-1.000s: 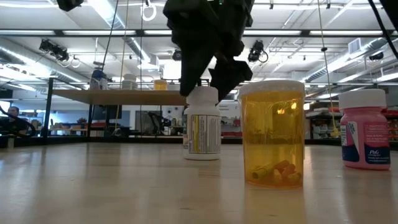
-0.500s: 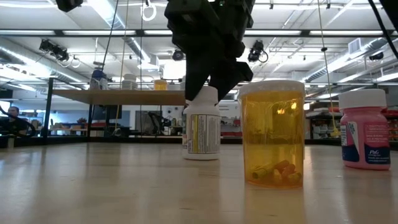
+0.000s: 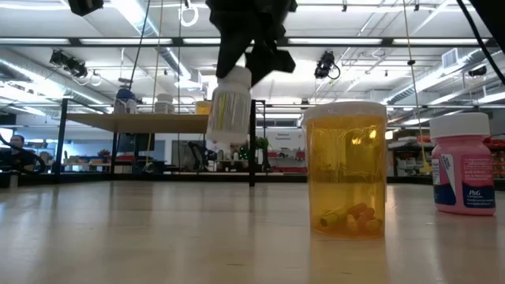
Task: Pick and place medicine bottles onto shelf by color
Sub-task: Put the white and green pill bottle on the shelf
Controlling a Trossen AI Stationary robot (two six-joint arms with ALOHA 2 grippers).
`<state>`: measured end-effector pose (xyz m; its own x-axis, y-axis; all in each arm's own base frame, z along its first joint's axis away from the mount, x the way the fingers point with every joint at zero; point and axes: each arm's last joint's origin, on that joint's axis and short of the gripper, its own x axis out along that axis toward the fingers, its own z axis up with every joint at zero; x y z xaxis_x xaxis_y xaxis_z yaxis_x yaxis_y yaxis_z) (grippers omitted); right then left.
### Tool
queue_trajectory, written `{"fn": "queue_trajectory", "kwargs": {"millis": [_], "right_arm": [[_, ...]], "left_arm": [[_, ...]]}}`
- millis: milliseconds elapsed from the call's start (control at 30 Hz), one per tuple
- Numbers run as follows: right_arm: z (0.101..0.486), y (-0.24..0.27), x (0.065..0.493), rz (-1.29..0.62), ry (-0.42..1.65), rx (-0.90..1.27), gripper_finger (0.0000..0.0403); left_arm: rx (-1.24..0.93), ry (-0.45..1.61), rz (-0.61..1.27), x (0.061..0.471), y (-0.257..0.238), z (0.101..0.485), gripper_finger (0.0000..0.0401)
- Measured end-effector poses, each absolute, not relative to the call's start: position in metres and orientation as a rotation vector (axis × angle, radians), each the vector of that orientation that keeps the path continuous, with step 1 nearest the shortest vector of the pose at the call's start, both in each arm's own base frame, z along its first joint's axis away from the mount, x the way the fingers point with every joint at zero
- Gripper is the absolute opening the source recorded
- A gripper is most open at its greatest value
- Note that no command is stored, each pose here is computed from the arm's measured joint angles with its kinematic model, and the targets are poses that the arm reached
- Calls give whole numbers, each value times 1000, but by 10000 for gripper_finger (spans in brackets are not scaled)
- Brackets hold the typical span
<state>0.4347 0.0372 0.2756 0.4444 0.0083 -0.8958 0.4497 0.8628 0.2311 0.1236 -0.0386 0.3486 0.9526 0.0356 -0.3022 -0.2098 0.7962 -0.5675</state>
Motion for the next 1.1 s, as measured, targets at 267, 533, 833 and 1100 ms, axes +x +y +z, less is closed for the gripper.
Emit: {"fn": "queue_trajectory", "kwargs": {"millis": [267,533,833,1100], "right_arm": [[309,-20,430,-349,1067,429,212],[317,-39,433,-306,1018,465,212],[355,-67,430,-357,865,412,212],[373,-106,422,-433,772,400,213]], "left_arm": [[-643,284,135,124,-39,349,172],[-662,278,147,124,-38,349,172],[-623,254,214,123,-36,348,172],[-566,220,296,123,-33,348,172]]}}
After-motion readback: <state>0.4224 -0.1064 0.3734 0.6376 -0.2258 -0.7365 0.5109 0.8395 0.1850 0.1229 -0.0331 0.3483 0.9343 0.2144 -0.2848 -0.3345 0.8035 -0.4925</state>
